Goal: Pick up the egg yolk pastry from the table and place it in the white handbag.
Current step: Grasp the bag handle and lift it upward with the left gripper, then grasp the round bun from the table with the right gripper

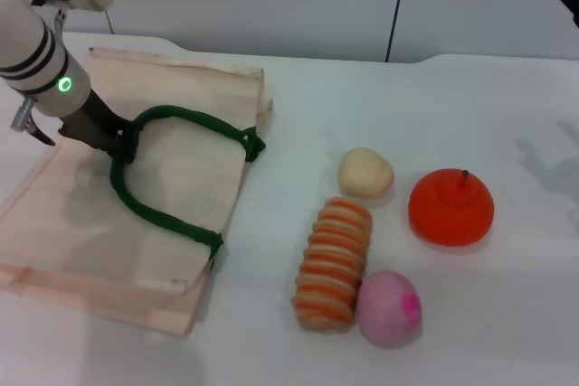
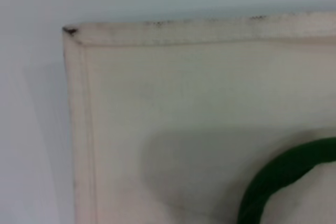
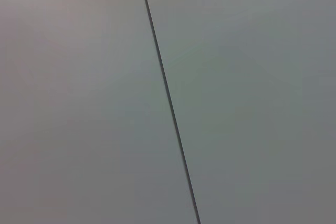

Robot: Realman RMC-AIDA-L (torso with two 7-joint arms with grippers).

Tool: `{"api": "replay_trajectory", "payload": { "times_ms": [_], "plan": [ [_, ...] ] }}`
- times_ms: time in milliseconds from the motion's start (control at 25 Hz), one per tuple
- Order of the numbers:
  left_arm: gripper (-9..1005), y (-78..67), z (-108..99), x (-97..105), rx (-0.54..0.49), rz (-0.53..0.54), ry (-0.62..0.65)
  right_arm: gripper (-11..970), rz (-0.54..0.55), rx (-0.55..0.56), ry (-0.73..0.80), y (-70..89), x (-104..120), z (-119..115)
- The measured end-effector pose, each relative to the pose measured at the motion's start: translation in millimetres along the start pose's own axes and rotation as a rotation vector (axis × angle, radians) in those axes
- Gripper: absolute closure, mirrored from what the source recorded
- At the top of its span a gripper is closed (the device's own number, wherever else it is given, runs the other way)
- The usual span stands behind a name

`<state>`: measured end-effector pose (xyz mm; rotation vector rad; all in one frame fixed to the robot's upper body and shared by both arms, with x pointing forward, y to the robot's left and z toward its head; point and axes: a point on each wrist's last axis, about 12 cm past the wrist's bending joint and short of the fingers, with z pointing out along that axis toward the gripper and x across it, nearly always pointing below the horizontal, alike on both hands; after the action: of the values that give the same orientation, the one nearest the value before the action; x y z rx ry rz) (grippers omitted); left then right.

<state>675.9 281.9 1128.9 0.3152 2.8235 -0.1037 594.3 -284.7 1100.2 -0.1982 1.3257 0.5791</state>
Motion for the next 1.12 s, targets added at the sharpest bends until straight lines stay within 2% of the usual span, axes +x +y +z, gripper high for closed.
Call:
{"api": "replay_trajectory", "payload": {
  "times_ms": [40, 240, 360, 480, 600, 680, 800, 880, 1000, 1120],
  "plan": [
    [855, 0.1, 0.5, 0.4, 0.000, -0.001, -0.001, 79, 0.001, 0.001, 0.001, -0.1, 0.3, -0.5],
    [854, -9.2, 6.6, 2.3, 0.037, -0.002, -0.016, 79, 0.002, 0.030, 0.018, -5.3, 3.6, -12.3],
    [857, -13.1, 7.1, 4.1, 0.088, -0.011, -0.022, 79, -0.002, 0.047, 0.027, -9.0, 4.6, -19.3],
    [860, -10.6, 0.1, 6.6, 0.176, -0.029, -0.032, 79, -0.005, 0.053, 0.033, -12.0, 4.0, -22.4],
    [861, -0.1, -15.4, 11.1, 0.287, -0.057, -0.079, 79, -0.006, 0.054, 0.034, -12.6, 3.8, -22.7],
    [861, 13.1, -27.4, 19.1, 0.328, -0.093, -0.132, 79, -0.006, 0.054, 0.034, -12.7, 3.8, -22.8],
    [861, 36.1, -48.1, 35.0, 0.338, -0.151, -0.218, 79, -0.007, 0.054, 0.035, -12.8, 3.8, -23.0],
    [862, 50.0, -67.1, 50.6, 0.385, -0.176, -0.303, 79, -0.008, 0.050, 0.037, -12.5, 3.9, -22.8],
    [862, 58.2, -87.3, 66.8, 0.510, -0.155, -0.425, 79, -0.020, -0.002, 0.080, -12.9, 3.0, -22.9],
    [863, 62.2, -100.6, 78.5, 0.641, -0.117, -0.540, 79, -0.017, -0.133, 0.171, -14.8, -4.5, -19.5]
  ]
}}
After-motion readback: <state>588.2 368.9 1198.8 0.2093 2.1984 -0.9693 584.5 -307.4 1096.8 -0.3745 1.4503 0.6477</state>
